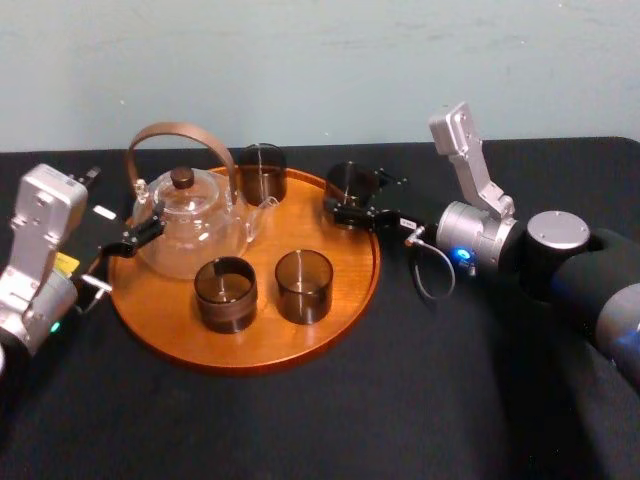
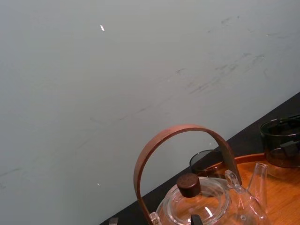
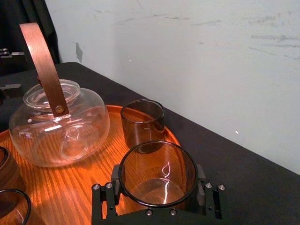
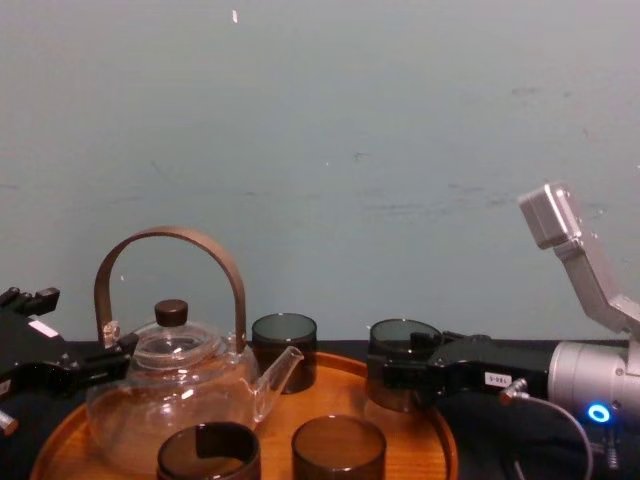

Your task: Pick up the glass from the table and place it on the tray.

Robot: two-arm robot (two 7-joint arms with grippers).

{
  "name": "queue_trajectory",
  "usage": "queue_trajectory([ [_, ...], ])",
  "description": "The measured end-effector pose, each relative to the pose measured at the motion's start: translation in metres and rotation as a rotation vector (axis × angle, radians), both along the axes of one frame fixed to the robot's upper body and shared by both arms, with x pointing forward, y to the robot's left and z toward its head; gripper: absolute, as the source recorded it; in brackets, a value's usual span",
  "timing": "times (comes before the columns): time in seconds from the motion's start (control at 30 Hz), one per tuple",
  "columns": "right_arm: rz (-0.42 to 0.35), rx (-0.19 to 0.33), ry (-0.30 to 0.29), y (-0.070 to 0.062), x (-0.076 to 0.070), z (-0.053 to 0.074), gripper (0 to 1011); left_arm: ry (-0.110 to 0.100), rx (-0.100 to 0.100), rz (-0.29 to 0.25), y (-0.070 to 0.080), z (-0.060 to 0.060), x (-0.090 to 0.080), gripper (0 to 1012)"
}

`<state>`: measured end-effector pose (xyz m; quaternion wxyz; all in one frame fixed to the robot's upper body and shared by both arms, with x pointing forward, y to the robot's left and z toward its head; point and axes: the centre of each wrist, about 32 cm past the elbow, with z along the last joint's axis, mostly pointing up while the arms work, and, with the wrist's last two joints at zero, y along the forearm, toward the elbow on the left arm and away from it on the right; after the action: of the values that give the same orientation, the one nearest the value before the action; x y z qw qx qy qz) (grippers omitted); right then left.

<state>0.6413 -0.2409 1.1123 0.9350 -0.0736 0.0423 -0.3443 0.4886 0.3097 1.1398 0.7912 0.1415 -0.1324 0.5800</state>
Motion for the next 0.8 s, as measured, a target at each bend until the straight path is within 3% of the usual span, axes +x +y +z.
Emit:
queue_trajectory([
  [0.8, -0.001, 0.0, 0.001, 0.0, 0.0, 0.0001, 907, 0.0, 0.0, 0.0, 0.0, 0.0, 0.0, 1001],
])
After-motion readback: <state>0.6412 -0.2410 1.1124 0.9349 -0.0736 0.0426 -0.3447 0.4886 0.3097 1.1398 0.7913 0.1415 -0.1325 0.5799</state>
